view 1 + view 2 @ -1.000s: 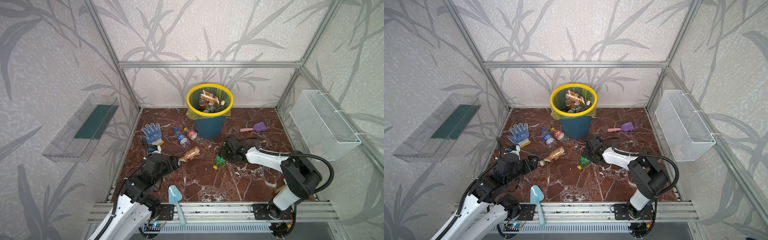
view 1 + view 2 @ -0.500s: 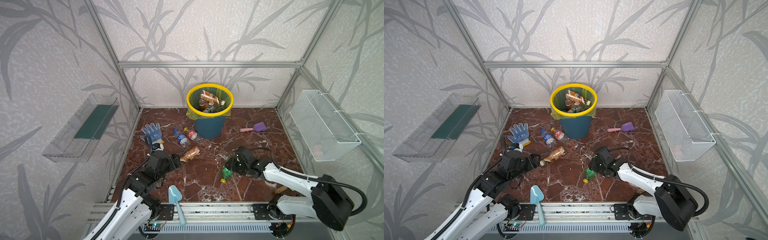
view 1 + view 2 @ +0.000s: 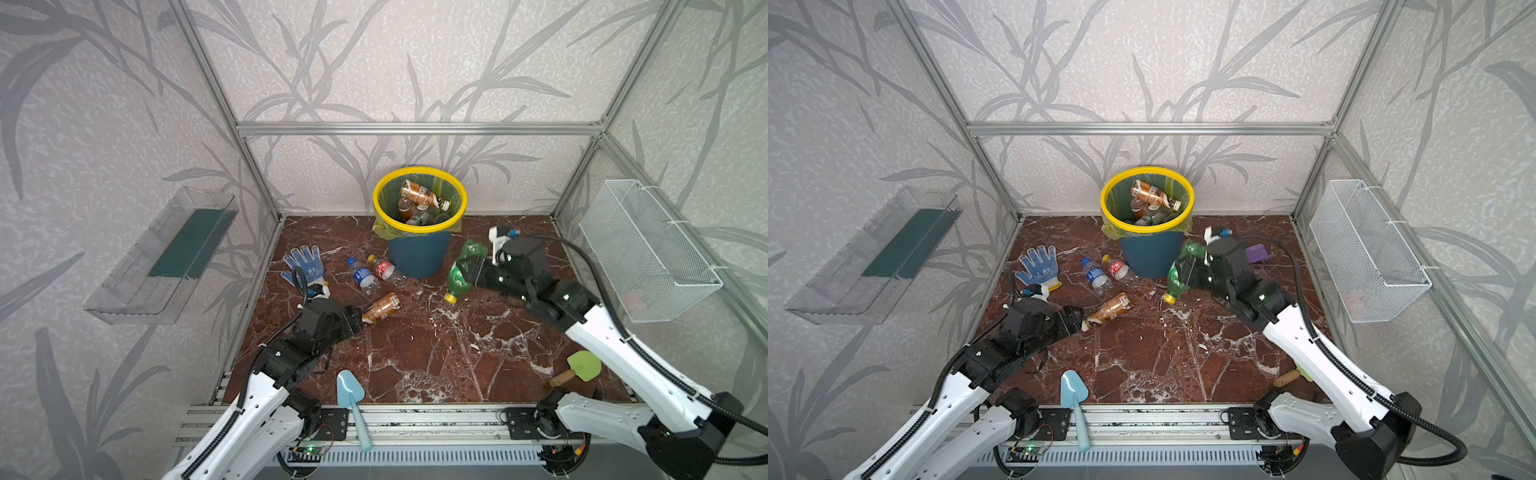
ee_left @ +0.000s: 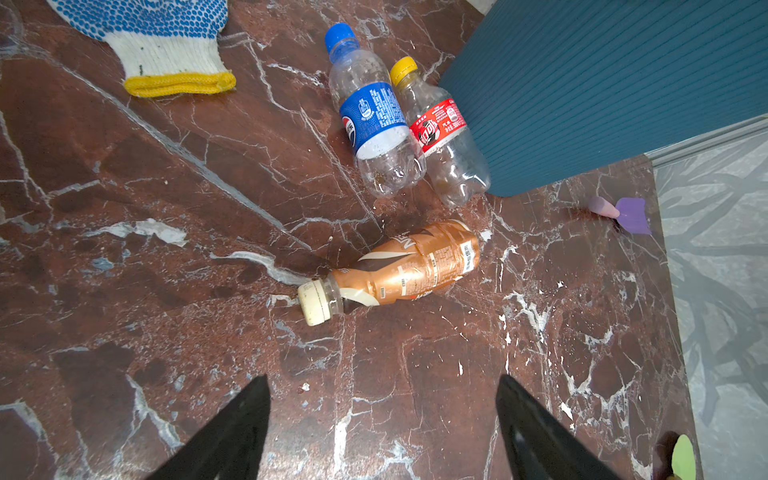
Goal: Throw the plastic bottles in the bin
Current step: 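Lift the green bottle over the bin and open the right gripper, then return the right gripper to the table while the left gripper reaches toward the coffee bottle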
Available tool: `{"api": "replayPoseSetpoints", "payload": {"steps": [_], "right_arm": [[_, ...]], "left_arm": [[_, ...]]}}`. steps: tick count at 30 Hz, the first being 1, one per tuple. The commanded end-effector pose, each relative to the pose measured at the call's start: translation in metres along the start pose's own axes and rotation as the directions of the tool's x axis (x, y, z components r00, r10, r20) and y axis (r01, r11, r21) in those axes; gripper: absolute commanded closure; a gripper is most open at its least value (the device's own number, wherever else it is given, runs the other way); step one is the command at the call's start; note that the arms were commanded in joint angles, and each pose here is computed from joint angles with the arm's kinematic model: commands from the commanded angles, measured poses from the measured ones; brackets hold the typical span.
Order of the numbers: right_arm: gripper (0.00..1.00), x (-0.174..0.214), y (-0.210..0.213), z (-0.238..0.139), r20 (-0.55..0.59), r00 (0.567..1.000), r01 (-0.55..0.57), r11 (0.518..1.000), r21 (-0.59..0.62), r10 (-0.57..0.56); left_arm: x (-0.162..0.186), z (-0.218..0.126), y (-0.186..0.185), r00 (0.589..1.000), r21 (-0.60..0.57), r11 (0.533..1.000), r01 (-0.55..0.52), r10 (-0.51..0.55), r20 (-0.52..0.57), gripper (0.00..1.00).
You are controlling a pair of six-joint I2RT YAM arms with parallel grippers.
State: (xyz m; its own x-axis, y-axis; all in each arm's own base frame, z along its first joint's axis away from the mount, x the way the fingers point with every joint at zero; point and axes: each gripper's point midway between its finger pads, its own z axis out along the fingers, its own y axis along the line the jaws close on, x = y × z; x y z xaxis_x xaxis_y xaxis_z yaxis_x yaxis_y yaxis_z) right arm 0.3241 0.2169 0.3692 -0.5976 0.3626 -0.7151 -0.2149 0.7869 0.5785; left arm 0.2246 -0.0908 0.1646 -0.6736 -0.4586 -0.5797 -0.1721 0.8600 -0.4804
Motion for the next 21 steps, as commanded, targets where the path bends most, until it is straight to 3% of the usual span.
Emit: {"api": "replayPoseSetpoints", "payload": {"steps": [1, 4, 9, 12, 17, 21], "right_arm": [[0.32, -0.095, 0.066, -0.005, 0.166, 0.973, 0.171, 0.984, -0.058, -0.159], [0.14, -0.128, 0.071, 0.024, 0.13, 0.981, 0.143, 0.99, -0.003, -0.141], [0.06, -0.111, 0.036, 0.037, -0.014, 0.998, 0.057, 0.991, 0.122, -0.056], [0.05, -0.084, 0.021, 0.034, -0.078, 0.996, 0.063, 0.986, 0.154, -0.051], [0.08, -0.027, -0.027, 0.017, -0.016, 0.999, -0.03, 0.99, 0.141, 0.032], [0.09, 0.041, -0.076, 0.005, -0.134, 0.988, -0.043, 0.974, 0.224, 0.074]], "left_arm": [[-0.008, -0.006, -0.006, 0.999, 0.025, 0.999, 0.027, -0.028, 0.025, 0.16], [-0.012, -0.012, -0.01, 0.999, 0.028, 0.999, 0.024, -0.025, 0.03, 0.16], [-0.018, -0.024, -0.005, 0.997, 0.027, 0.999, 0.03, -0.032, 0.073, 0.15], [-0.016, -0.027, -0.001, 0.997, 0.018, 1.0, 0.026, -0.027, 0.075, 0.14], [-0.012, -0.023, 0.005, 0.998, -0.007, 1.0, 0.016, -0.015, 0.065, 0.14], [-0.008, -0.016, 0.007, 0.999, -0.013, 1.0, 0.021, -0.02, 0.047, 0.14]]}}
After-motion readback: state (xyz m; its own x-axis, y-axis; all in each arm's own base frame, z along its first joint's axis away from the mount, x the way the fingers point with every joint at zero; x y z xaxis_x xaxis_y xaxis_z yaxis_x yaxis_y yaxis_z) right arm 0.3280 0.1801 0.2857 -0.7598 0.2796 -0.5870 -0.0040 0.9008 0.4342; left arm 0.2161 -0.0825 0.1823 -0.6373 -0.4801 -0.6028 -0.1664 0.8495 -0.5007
